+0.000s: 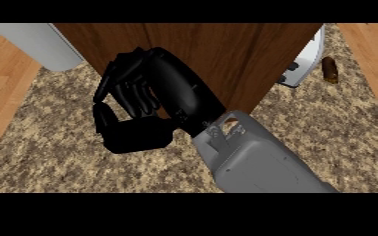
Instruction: Pick up the wine, place it into the cabinet and close the cabinet
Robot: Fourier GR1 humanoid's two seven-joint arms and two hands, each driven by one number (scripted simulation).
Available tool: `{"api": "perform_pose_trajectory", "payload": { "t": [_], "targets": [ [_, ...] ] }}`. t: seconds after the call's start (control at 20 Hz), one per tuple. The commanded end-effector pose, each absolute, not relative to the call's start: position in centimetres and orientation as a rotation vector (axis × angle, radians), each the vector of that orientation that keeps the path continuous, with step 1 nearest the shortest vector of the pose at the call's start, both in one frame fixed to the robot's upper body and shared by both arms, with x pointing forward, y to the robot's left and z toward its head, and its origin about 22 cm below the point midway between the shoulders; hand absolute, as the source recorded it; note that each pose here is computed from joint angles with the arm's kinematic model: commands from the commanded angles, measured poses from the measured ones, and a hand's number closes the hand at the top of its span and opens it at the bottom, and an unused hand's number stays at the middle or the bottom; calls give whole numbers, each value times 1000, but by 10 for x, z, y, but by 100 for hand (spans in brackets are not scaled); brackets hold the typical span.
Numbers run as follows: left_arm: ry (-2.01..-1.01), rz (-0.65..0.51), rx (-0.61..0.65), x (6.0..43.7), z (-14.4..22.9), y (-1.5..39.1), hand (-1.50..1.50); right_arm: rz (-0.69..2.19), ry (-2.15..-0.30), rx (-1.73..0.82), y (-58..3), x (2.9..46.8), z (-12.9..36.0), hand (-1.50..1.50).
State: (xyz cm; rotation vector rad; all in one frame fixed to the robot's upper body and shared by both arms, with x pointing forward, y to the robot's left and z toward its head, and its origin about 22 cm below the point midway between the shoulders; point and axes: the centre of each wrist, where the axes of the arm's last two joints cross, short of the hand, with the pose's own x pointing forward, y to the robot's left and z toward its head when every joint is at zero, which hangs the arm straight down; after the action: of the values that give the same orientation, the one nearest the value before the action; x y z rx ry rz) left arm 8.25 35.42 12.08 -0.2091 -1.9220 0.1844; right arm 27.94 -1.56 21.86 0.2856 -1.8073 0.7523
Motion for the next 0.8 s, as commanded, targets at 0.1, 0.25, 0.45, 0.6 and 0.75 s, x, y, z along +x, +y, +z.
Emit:
{"api": "perform_pose_trajectory", "payload": {
  "t": [0.1, 0.25, 0.45, 0.6, 0.75],
  "targets": [
    [-1880, 167, -261, 83, 116, 338, -150, 733, -1824, 190, -33, 335, 227, 150],
    [-1879, 179, -264, 103, 127, 326, -150, 740, -1815, 215, -49, 350, 205, 150],
    [-1867, 170, -280, 108, 104, 321, -150, 705, -1832, 184, -59, 368, 222, 150],
    [-1876, 171, -280, 114, 124, 313, -150, 717, -1813, 141, -75, 380, 193, 150],
    [-1885, 182, -252, 119, 111, 312, -150, 707, -1846, 117, -79, 388, 224, 150]
  ]
}}
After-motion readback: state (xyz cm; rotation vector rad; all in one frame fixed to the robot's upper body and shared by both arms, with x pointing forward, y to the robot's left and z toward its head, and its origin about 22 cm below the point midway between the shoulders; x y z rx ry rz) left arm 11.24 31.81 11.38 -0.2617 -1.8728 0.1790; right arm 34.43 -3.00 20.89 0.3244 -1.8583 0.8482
